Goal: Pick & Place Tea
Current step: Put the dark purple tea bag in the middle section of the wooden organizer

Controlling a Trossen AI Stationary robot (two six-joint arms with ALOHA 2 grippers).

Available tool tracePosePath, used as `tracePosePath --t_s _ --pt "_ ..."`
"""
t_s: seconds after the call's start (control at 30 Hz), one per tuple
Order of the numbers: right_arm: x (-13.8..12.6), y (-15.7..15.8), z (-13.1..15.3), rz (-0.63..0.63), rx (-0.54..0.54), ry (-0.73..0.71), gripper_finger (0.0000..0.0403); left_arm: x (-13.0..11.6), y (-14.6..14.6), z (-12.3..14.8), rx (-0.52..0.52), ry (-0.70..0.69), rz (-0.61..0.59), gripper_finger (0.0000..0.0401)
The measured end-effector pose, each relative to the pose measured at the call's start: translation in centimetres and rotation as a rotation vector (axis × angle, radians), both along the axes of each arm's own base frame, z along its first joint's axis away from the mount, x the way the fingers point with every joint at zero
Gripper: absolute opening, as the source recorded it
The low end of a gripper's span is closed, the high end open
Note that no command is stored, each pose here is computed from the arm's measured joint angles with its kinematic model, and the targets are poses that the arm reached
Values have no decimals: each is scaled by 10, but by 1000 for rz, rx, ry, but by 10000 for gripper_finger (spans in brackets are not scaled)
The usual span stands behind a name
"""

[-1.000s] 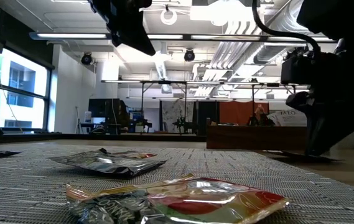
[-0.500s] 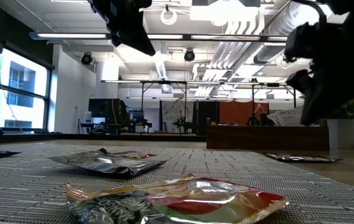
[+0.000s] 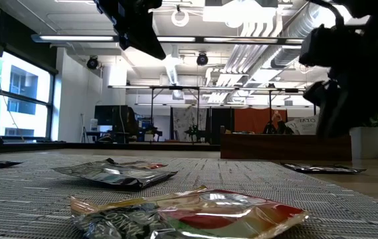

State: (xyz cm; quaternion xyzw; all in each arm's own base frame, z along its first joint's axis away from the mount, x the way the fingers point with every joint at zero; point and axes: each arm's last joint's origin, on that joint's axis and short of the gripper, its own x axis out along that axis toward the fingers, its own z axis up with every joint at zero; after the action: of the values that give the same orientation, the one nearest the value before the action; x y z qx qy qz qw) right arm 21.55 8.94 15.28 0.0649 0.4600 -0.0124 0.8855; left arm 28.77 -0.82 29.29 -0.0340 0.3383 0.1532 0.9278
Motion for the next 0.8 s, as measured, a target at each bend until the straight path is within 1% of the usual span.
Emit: tracePosePath --t_s 0.13,0.23,0.33,0.4,0.47,0.53,0.73,0.8 --pt "2 6 -19 -21 -7 80 153 0 0 0 0 0 0 1" --pt "3 9 -33 -33 -38 127 176 0 0 0 0 0 0 1" --pt "5 12 -43 -32 -55 159 186 0 0 0 -3 1 -3 1" --pt "8 13 -47 -31 -61 166 183 0 0 0 -3 2 -3 1" --pt "8 13 -49 -11 -80 170 167 0 0 0 -3 1 -3 1" --pt "8 12 -49 18 -99 170 141 0 0 0 -3 1 -3 1" --pt "3 10 -43 113 -110 182 27 0 0 0 -2 1 -3 1" --pt "1 8 -38 161 -127 180 10 0 0 0 -2 1 -3 1"
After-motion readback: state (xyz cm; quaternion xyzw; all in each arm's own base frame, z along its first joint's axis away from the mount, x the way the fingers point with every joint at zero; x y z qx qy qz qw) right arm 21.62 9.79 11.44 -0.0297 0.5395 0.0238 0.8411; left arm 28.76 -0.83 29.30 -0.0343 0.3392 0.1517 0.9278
